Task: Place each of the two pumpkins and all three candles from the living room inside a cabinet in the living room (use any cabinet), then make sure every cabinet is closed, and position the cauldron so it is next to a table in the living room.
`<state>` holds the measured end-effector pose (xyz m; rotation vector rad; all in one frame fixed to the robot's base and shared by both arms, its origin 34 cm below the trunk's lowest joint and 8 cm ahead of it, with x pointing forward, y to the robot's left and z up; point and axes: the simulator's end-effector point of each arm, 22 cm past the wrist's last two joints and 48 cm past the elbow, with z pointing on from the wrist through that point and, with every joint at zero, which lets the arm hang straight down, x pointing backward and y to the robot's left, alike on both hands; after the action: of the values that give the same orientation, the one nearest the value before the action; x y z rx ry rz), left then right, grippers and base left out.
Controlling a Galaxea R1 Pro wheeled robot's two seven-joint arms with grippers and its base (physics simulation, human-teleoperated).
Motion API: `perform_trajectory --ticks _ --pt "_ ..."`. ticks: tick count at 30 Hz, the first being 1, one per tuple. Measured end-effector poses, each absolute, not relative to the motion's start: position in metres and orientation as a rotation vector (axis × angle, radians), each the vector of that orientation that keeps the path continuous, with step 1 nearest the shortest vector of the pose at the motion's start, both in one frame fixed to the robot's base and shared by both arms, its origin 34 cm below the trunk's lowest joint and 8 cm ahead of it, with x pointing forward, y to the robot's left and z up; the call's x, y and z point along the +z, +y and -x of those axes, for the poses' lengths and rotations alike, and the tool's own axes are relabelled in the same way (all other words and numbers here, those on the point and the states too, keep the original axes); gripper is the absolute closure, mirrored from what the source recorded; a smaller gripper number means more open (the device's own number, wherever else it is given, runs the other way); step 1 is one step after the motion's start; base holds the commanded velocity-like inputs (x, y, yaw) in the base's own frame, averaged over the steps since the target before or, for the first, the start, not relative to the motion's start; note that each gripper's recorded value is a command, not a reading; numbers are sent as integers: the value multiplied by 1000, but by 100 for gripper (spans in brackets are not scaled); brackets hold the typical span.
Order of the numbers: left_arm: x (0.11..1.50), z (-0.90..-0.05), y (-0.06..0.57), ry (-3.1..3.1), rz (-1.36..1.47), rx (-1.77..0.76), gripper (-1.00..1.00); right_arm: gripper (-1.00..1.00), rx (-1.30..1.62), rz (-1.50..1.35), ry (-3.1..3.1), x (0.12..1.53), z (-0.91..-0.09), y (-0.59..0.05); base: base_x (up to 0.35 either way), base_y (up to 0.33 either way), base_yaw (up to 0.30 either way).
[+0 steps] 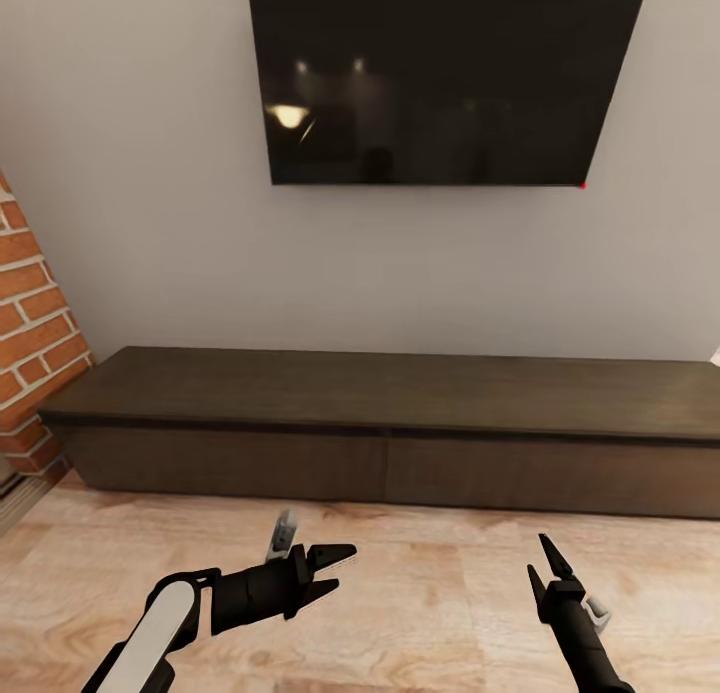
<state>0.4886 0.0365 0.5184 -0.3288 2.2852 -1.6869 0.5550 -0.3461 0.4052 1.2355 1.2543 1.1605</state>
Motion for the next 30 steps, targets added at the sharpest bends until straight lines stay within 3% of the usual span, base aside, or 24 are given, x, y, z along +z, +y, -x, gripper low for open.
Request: perform_trajectory --ticks 30 --pt "519 -480 24 2299 299 -1711 -100 -100 1159 -1236 1253 405 -555 -347 329 0 0"
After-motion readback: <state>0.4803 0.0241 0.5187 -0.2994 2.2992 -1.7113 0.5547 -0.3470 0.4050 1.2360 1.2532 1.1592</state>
